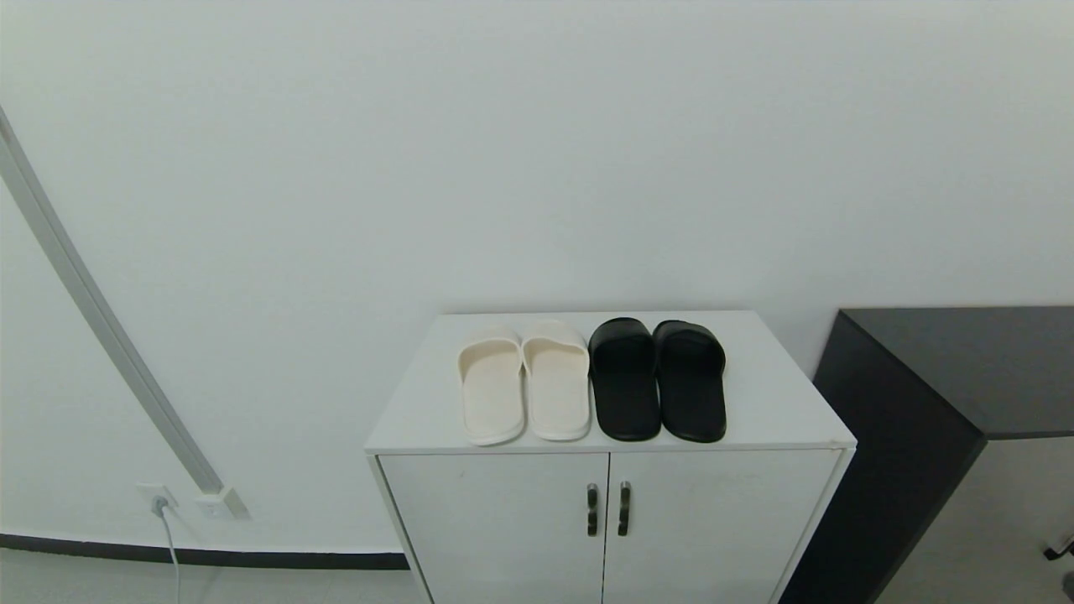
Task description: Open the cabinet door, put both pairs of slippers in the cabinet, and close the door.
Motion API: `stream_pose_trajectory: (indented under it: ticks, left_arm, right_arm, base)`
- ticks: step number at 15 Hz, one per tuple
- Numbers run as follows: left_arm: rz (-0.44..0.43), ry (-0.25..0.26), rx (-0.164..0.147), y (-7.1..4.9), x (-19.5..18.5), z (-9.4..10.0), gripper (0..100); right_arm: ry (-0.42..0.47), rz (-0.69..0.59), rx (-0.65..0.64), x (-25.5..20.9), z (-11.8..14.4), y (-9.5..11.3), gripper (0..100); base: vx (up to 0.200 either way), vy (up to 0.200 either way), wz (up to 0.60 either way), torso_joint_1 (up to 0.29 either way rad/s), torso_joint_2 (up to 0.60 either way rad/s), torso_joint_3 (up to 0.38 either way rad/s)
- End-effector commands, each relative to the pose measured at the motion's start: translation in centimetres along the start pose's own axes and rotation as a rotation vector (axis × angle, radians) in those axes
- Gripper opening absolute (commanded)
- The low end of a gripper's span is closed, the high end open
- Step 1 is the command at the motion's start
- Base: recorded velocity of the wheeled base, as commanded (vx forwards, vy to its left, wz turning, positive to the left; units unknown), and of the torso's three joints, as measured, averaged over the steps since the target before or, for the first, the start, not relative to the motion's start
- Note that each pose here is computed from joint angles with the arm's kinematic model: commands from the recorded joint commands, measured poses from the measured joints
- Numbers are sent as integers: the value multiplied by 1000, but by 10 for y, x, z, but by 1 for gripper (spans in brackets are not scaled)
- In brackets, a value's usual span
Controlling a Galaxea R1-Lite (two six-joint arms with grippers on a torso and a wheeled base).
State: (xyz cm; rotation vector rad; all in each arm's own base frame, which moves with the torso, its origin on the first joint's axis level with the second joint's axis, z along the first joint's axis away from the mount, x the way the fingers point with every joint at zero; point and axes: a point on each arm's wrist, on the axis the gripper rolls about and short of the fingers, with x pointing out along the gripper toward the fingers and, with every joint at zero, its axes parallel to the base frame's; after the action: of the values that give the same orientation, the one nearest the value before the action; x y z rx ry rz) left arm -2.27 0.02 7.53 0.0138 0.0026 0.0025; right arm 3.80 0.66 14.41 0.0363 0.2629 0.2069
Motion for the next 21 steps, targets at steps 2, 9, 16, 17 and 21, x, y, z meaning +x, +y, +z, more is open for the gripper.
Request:
stream_pose_trajectory:
  ticks: [2,9,16,17,21]
  left_arm:
    - [1,1,0,0,0,0,0]
    - [1,1,0,0,0,0,0]
    - [1,1,0,0,0,0,0]
    - [1,1,0,0,0,0,0]
    - [1,1,2,0,0,0,0]
  right_arm:
    - [166,152,-25,71,31,19,100]
    - [154,215,16,139,63,89,100]
    - [135,45,39,220,72,157,100]
    - [137,42,41,227,71,161,100]
    - [103,-64,34,277,62,184,100]
  base:
    - [0,0,0,0,0,0]
    - [0,0,0,0,0,0]
    - [0,0,0,0,0,0]
    - [0,0,0,0,0,0]
    - [0,0,0,0,0,0]
